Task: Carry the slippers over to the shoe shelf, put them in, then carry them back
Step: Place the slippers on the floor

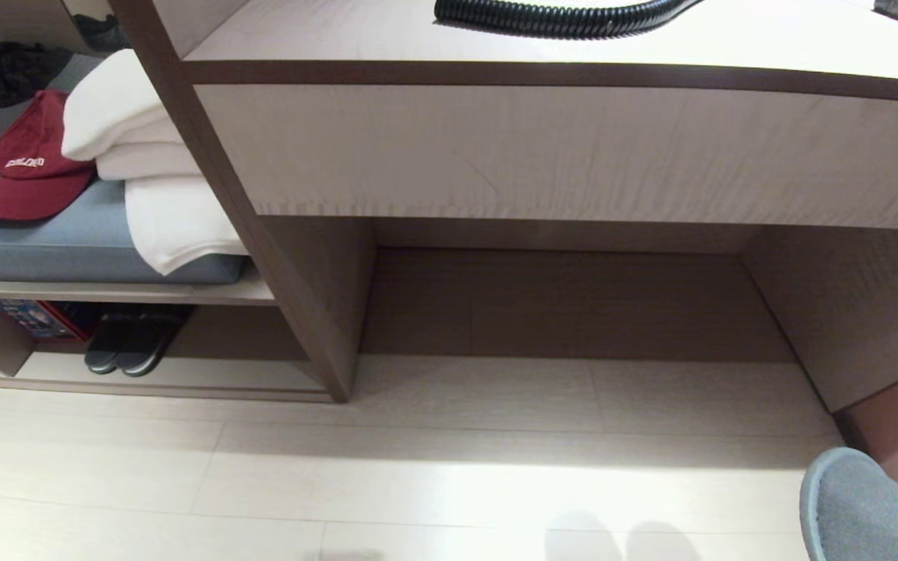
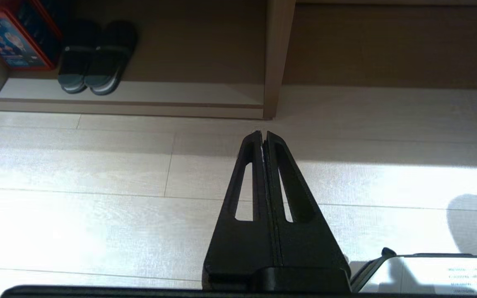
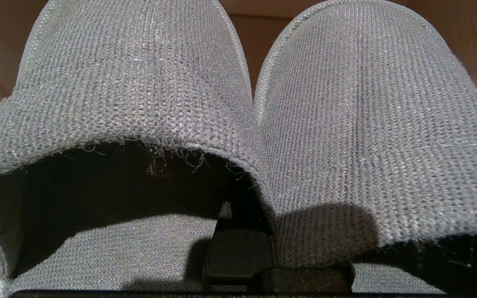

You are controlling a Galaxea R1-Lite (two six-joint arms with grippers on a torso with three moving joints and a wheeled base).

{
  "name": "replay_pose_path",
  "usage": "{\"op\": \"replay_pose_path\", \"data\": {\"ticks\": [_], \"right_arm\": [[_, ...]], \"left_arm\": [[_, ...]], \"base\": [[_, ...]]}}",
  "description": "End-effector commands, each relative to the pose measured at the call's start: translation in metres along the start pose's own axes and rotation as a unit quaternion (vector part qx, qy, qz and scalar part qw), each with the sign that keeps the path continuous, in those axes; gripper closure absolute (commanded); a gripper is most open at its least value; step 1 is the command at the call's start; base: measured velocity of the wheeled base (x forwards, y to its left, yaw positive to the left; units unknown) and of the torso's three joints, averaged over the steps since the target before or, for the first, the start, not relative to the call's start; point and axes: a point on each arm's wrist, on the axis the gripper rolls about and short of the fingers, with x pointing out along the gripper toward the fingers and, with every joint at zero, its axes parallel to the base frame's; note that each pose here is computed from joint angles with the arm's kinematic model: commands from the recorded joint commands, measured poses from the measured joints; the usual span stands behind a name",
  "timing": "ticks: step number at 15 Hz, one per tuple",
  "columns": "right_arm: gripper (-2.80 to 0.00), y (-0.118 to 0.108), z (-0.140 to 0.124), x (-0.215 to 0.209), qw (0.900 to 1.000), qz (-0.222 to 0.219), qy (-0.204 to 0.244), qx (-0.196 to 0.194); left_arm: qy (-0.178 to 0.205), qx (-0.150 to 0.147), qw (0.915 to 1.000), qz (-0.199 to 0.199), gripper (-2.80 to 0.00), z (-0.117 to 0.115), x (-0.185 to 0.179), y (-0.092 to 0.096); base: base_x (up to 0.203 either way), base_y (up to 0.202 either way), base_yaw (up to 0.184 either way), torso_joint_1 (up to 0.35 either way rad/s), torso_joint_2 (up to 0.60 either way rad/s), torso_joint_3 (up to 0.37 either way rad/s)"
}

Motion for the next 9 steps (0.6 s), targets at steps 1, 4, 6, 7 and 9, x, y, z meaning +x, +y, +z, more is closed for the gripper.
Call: {"op": "replay_pose_path", "data": {"ticks": [1,4,6,7,9], "right_arm": [[0.00,0.0000,-0.0004,0.0000,1.000,0.000,0.000,0.000],[0.00,0.0000,-0.0004,0.0000,1.000,0.000,0.000,0.000],[0.00,0.0000,-0.0004,0.0000,1.000,0.000,0.000,0.000],[0.00,0.0000,-0.0004,0.0000,1.000,0.000,0.000,0.000],[0.00,0.0000,-0.0004,0.0000,1.000,0.000,0.000,0.000]], "left_arm": [[0.000,0.000,1.0000,0.000,0.00,0.0000,0.0000,0.0000],[0.000,0.000,1.0000,0.000,0.00,0.0000,0.0000,0.0000],[0.000,0.000,1.0000,0.000,0.00,0.0000,0.0000,0.0000],[0.000,0.000,1.0000,0.000,0.00,0.0000,0.0000,0.0000],[0.000,0.000,1.0000,0.000,0.00,0.0000,0.0000,0.0000]], "base": [[0.000,0.000,0.000,0.001,0.01,-0.203],[0.000,0.000,0.000,0.001,0.01,-0.196],[0.000,0.000,0.000,0.001,0.00,-0.194],[0.000,0.000,0.000,0.002,0.00,-0.205],[0.000,0.000,0.000,0.005,0.01,-0.198]]}}
